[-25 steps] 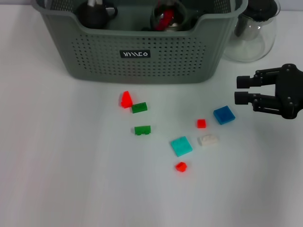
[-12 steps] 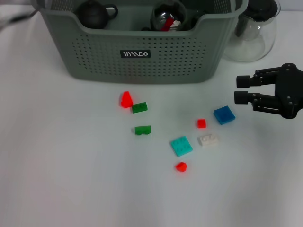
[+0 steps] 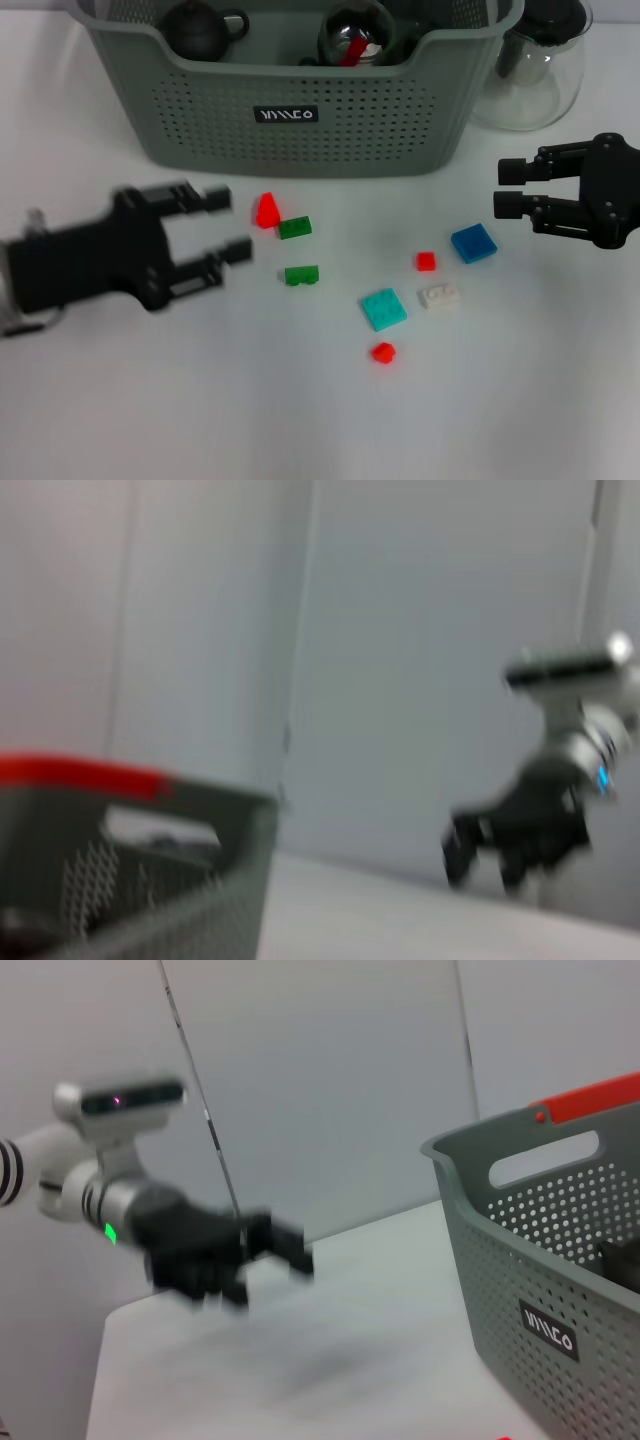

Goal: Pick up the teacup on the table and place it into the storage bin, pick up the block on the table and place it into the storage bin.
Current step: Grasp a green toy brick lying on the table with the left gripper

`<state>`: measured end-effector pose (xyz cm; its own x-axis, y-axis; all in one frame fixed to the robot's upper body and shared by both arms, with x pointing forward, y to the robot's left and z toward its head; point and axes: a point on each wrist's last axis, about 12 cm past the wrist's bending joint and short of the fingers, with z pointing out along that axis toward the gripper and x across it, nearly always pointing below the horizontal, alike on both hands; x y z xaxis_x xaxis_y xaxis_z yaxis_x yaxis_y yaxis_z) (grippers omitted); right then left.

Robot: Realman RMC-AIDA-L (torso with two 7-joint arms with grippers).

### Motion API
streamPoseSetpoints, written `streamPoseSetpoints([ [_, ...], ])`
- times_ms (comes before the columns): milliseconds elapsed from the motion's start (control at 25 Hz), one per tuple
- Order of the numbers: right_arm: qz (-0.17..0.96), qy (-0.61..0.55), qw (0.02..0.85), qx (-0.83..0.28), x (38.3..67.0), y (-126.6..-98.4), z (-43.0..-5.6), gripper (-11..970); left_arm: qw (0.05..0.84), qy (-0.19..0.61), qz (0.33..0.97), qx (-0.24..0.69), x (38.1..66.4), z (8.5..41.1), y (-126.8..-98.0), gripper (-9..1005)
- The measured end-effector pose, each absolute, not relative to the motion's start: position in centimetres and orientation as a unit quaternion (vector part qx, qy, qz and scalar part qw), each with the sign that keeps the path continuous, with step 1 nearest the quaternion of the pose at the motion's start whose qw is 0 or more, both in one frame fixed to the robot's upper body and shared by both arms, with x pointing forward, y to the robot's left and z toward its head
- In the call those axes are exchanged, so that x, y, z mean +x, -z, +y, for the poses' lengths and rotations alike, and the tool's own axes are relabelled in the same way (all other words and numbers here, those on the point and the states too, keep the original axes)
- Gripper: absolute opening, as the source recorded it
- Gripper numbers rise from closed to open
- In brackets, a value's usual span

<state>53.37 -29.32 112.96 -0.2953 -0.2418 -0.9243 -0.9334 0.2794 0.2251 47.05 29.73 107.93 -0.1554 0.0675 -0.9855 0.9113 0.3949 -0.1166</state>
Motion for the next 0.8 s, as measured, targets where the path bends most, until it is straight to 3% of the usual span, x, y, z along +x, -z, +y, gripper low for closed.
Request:
streamPoseSetpoints([
  [280,0.688,-0.422,0.409,-0.426,53.3,-112.9,-29.4,414,0.505,0.355,0.675,0.404,47.9,25.8,-102.5,554],
  [800,0.690,-0.424,0.407,-0.422,53.1,-112.6,-29.5,414,0.482,0.290,0.715,0.415,49.2,23.2,-99.4,479],
])
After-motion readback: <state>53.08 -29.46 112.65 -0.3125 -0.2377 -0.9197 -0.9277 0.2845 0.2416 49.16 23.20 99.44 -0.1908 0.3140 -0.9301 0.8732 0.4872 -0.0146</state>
